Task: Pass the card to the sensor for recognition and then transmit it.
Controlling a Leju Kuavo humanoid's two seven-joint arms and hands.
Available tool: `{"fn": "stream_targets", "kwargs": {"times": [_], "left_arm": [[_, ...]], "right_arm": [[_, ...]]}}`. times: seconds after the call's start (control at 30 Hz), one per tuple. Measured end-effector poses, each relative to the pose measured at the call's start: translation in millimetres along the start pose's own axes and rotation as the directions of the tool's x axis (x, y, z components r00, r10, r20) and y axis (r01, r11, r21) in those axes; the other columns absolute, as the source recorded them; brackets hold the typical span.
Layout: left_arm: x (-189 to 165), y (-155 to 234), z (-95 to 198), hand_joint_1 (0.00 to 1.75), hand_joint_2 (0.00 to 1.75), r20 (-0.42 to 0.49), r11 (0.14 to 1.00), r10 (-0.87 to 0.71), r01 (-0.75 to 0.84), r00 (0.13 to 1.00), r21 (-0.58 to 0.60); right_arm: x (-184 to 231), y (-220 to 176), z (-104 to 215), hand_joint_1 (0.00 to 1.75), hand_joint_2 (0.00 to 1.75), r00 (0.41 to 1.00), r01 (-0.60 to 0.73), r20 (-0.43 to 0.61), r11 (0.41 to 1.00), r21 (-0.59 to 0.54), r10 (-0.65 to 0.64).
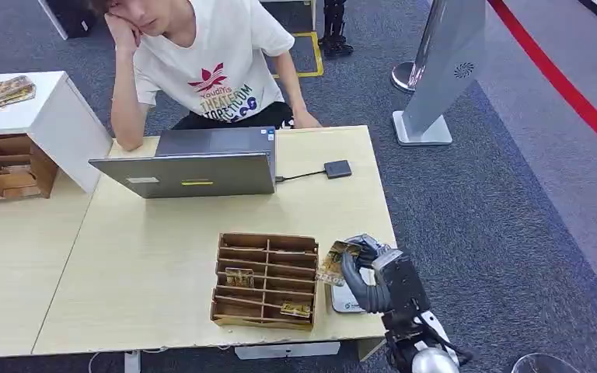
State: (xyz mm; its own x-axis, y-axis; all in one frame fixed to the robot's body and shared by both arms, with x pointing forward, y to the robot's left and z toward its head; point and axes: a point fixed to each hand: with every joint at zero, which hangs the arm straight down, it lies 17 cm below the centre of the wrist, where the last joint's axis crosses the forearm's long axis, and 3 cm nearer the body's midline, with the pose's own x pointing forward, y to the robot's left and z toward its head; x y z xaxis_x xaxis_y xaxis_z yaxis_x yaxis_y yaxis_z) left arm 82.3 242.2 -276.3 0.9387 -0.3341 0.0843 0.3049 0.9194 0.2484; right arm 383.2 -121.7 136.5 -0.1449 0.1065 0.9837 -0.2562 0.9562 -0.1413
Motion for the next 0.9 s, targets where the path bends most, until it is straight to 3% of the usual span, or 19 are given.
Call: {"fn": "stream_targets", "kwargs": {"times": [0.9], "left_arm": [[-1,2,-1,0.00,0.00,-0.007,1.000,-0.006,0.006,1.000,0.009]], "right_arm": [[-86,0,0,1.75,1.75,0.960,-0.199,-0.195,0.979,0.034,0.202]]}}
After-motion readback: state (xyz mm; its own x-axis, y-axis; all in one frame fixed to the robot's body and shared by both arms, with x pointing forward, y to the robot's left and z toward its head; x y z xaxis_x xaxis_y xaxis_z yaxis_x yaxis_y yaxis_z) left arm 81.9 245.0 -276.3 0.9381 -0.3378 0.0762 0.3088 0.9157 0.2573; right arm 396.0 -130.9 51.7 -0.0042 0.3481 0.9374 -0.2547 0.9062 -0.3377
